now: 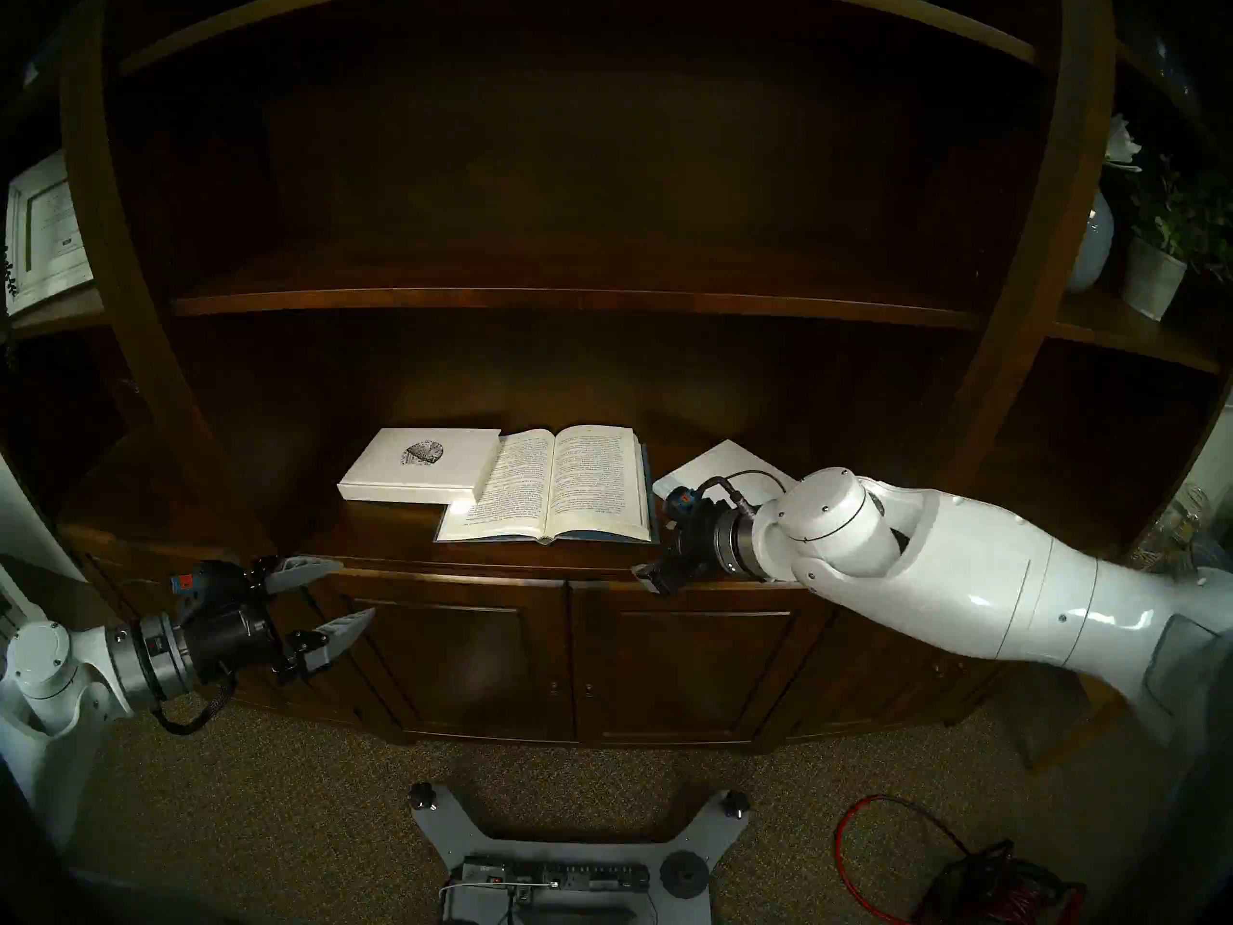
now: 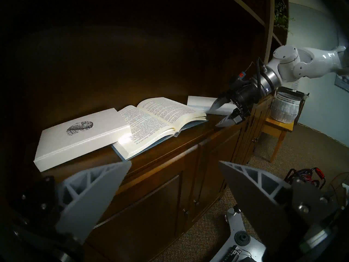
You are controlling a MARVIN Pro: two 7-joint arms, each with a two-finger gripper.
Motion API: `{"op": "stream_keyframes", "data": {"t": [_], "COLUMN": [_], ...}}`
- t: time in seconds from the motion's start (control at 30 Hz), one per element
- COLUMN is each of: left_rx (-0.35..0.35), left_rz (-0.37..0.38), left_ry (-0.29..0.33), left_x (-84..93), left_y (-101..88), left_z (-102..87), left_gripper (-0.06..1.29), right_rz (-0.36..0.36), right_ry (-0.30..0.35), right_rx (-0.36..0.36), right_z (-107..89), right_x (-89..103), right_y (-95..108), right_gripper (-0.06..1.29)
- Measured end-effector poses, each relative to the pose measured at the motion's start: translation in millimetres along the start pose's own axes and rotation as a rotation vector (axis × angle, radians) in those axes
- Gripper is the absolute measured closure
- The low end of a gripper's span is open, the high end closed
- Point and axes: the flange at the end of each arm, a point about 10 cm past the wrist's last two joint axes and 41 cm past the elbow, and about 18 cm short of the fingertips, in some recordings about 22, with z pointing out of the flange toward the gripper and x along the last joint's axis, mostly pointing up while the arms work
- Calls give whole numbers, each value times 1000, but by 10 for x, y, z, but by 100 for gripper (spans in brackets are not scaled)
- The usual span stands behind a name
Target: Close the books and align them horizontally on the shelf
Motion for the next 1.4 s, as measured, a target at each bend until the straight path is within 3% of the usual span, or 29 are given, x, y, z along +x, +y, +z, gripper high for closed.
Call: {"op": "stream_keyframes", "data": {"t": [0.4,0.77,1.17,1.4], "left_rx": [0,0,0,0], "left_rz": [0,0,0,0], "left_ry": [0,0,0,0], "left_x": [0,0,0,0], "left_y": [0,0,0,0], "left_z": [0,0,0,0], "left_gripper": [-3,-3,-3,-3], "right_rz": [-8,-58,-145,-174], "right_ry": [11,-41,-40,-34], "right_rx": [-20,-102,-206,-244], "right_z": [30,257,411,405], "right_x": [61,94,223,247], "right_y": [5,11,-93,-171], "right_gripper": [-1,-1,-1,-1]}}
